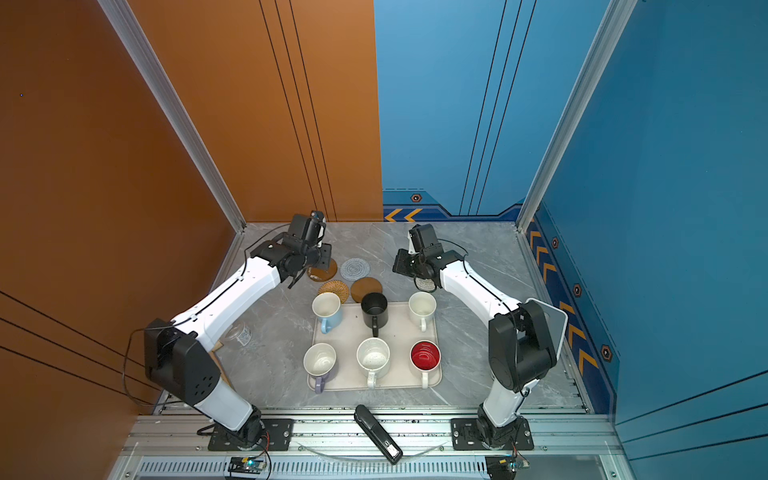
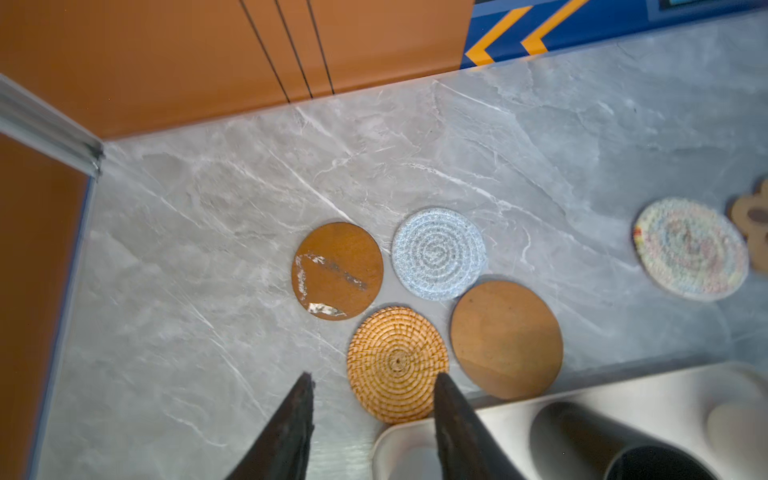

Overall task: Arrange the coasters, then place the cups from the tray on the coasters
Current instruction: 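Move left gripper down onto the center of the rattan coaster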

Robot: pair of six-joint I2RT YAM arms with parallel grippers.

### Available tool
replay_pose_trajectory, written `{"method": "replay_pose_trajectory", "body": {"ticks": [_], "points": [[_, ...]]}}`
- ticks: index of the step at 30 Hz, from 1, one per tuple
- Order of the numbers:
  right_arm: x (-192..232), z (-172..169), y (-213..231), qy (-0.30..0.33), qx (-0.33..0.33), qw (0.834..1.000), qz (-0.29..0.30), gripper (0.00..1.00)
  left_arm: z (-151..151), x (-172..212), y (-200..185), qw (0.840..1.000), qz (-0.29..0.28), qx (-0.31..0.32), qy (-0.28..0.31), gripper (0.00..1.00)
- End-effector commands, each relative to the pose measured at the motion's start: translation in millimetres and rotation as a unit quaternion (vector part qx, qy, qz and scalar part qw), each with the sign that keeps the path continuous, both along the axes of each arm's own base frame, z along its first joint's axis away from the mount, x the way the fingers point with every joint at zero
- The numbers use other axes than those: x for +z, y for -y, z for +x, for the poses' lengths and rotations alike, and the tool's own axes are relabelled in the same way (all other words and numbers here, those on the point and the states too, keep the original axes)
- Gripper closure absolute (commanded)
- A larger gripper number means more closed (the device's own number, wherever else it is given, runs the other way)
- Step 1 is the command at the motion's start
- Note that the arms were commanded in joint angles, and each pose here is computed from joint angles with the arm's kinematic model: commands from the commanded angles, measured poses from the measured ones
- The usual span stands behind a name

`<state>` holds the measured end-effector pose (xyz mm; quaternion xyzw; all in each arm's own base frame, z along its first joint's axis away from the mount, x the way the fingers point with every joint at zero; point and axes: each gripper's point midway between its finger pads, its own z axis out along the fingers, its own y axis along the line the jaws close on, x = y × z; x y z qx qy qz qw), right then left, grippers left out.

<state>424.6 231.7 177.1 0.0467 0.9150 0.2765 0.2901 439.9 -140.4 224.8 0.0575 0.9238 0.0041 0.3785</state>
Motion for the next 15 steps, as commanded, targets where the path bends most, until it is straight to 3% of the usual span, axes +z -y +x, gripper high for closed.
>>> {"method": "replay_pose_trajectory", "body": {"ticks": [1,7,15], "points": [[17.8,3.8,9.2,0.032,-0.028,0.999,0.004,1.0,12.2,-13.8,3.1,0.998,-0.043,-0.008,-0.045,0.71],[32.8,-1.4,16.1,0.055,-0.033,0.998,0.005,1.0,27.2,-62.4,12.6,0.989,-0.039,-0.018,-0.141,1.0],[24.7,0.7,24.7,0.048,-0.037,0.998,0.005,1.0,11.1,-131.7,13.0,0.971,-0.026,-0.01,-0.235,1.0]]}}
